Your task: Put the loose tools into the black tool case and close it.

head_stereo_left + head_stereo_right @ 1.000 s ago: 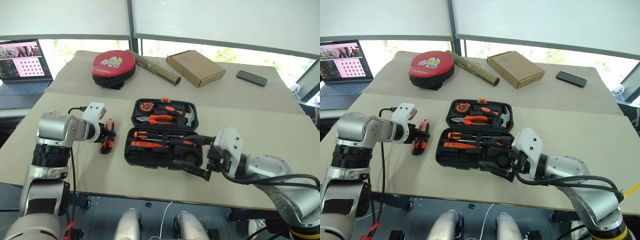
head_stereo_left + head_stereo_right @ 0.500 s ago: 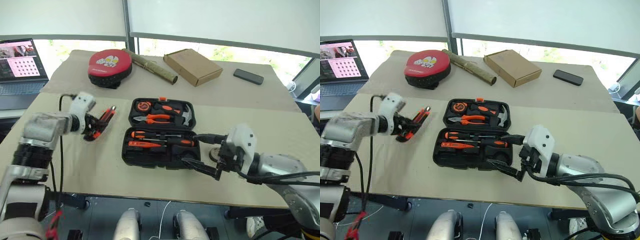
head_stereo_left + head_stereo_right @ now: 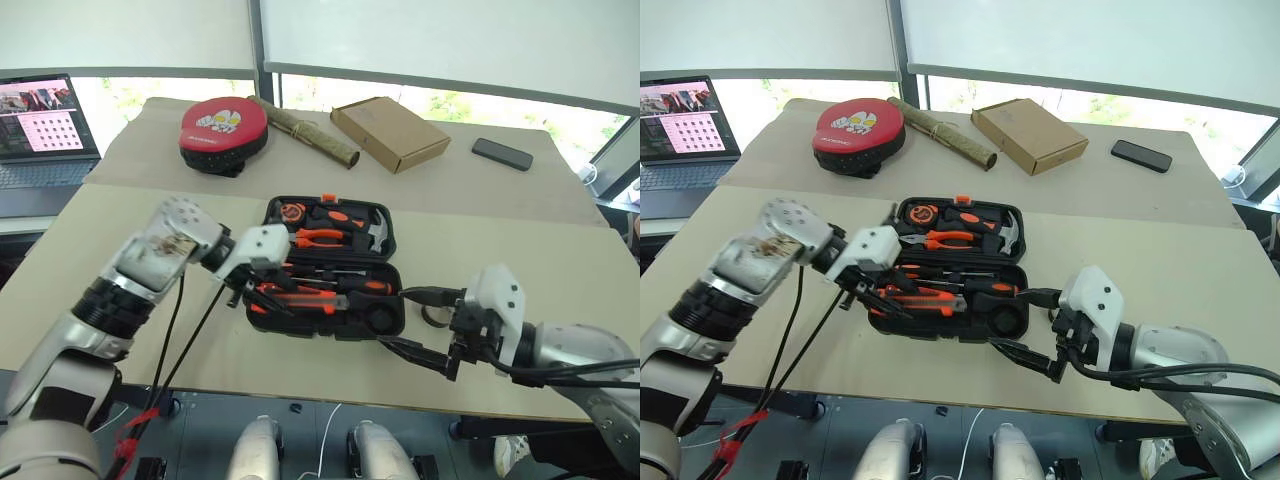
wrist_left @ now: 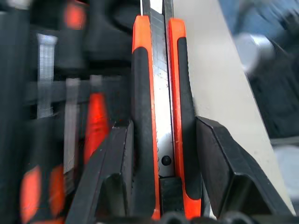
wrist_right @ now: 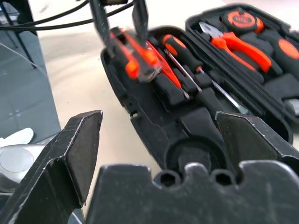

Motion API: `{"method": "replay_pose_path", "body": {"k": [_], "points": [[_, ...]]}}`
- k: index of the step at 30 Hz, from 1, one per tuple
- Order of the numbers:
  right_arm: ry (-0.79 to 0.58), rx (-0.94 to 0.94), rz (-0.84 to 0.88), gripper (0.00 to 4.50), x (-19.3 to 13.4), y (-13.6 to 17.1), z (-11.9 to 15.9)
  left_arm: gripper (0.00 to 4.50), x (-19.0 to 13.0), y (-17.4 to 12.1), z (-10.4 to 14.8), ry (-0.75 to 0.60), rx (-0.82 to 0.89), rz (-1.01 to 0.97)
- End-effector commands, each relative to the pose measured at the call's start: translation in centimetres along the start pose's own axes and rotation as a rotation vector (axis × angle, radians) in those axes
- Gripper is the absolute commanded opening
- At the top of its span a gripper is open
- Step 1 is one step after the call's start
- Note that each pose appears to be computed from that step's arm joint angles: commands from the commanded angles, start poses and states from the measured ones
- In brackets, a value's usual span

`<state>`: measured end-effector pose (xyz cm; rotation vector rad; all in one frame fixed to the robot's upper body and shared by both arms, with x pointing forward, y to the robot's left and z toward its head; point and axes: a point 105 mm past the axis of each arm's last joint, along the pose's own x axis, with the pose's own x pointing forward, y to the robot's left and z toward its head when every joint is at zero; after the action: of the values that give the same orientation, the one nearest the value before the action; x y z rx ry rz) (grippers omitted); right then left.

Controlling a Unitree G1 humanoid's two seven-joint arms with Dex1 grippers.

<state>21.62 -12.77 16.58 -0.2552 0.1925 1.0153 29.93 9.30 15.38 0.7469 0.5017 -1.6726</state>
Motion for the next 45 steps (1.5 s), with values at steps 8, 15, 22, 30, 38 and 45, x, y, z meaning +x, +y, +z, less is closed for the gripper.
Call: {"method": "replay_pose_path", "body": {"k": [8, 15, 22, 30, 38, 45], "points": [[-0.02, -0.034, -0.059, 4.5, -0.8, 0.8, 0.8, 1.52, 2.0, 1.2, -0.9, 0.12, -0.026, 0.019], [-0.022, -0.036, -0.07, 4.5, -0.7, 0.3, 0.9, 2.02, 2.4, 0.2, -1.6, 0.158, -0.099, -0.031], [-0.028, -0.033, -0.068, 4.5, -0.2, 0.0, 0.8, 4.44, 1.0, 0.9, -0.5, 0.085, -0.119, 0.024], [-0.034, -0.034, -0.062, 4.5, 0.0, -0.3, 0.8, 4.19, -1.8, 1.8, 0.5, -0.056, -0.11, 0.117], [-0.021, -0.029, -0.053, 4.5, -0.3, -0.3, 0.6, 1.41, -2.6, 0.7, -2.3, 0.012, -0.111, 0.104], [-0.023, -0.021, -0.06, 4.5, -0.3, -0.5, 0.8, 0.06, -1.8, -0.3, -3.6, 0.052, -0.106, 0.053]]}}
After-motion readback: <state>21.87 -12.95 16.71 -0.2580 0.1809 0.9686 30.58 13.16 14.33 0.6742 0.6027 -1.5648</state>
